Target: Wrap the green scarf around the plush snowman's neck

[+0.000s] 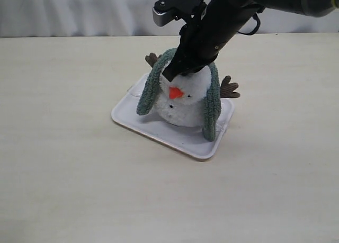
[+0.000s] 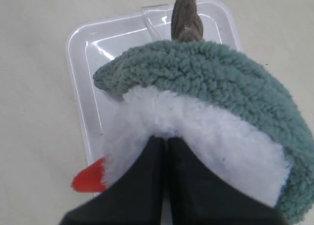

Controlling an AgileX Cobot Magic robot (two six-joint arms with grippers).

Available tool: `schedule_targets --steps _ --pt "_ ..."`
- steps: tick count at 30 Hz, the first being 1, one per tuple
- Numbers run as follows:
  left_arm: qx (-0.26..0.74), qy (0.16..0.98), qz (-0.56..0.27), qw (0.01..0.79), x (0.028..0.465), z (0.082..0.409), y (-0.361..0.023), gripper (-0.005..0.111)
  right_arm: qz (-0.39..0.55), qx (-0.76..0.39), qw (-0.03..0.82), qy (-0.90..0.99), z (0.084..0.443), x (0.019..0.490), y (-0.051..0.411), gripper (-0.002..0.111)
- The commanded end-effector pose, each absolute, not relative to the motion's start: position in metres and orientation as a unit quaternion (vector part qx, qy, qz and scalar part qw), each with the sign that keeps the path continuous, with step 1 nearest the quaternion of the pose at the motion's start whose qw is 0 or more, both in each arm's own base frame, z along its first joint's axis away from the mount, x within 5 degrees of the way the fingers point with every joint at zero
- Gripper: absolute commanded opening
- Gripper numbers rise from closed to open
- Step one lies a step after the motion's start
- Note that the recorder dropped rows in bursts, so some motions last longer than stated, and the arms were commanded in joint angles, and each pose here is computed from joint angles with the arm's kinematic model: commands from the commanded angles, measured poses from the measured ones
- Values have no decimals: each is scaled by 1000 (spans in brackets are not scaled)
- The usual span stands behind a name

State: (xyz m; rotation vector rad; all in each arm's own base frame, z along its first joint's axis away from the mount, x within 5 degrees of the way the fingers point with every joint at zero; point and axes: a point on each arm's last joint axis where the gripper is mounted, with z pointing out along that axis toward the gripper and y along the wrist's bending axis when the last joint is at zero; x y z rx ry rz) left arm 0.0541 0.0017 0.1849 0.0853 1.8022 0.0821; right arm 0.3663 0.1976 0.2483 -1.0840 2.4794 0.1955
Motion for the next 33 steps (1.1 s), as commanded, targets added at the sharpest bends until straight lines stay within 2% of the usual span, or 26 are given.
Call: schedule_targets --steps 1,10,13,15,17,21,26,29,33 --pt "37 780 38 624 54 185 2 0 53 -401 167 899 238 363 193 4" --pt "37 780 38 624 54 185 2 0 55 -400 171 899 238 363 193 4" --pt "69 754 77 649 55 192 3 0 55 -400 172 899 238 363 193 4" --pt "47 714 43 697 56 203 0 0 55 -400 174 898 239 364 193 4" --pt "-29 680 -45 731 56 212 -1 0 55 -400 175 898 239 364 193 4" --pt "-71 596 -88 795 53 231 1 0 55 -400 176 898 239 364 193 4" --pt "-125 544 -176 811 50 240 2 0 58 -398 174 899 239 363 194 4" --pt "-101 514 -197 829 47 251 -2 0 58 -398 173 899 239 363 194 4" --pt "-55 517 -206 829 52 292 -10 0 59 -393 170 902 238 363 193 4"
